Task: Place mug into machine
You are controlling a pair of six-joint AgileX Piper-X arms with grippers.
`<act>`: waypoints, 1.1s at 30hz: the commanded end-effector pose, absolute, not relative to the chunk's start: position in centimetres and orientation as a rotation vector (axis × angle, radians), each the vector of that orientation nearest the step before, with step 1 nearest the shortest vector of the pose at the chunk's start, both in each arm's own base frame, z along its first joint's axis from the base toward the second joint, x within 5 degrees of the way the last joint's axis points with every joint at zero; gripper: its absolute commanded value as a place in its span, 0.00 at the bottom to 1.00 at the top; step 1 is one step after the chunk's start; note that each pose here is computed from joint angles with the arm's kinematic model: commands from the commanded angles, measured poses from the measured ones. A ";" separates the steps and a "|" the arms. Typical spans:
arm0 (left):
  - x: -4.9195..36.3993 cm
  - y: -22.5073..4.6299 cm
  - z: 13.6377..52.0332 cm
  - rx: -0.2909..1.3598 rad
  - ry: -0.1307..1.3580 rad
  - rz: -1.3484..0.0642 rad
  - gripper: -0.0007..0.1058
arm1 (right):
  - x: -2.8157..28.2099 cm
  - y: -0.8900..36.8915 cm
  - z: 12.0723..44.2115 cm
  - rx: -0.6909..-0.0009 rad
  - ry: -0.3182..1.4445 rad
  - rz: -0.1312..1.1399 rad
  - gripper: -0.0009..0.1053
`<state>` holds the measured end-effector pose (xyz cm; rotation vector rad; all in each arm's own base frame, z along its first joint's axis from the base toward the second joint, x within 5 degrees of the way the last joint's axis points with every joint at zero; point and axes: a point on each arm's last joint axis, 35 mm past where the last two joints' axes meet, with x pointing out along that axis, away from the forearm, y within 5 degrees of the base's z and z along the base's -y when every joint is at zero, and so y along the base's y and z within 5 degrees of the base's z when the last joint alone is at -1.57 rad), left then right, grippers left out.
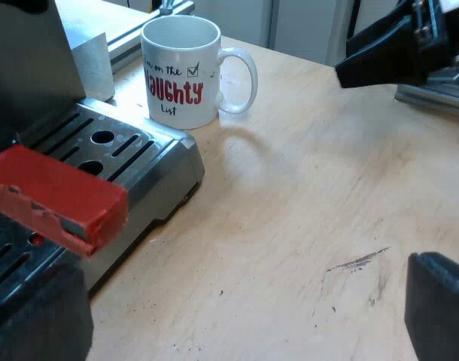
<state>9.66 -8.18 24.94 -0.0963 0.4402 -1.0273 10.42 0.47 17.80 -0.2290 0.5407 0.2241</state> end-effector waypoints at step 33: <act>9.6 -8.2 25.1 -0.109 0.430 -1.036 0.80 | 20.9 0.6 12.2 -0.235 0.416 0.261 0.68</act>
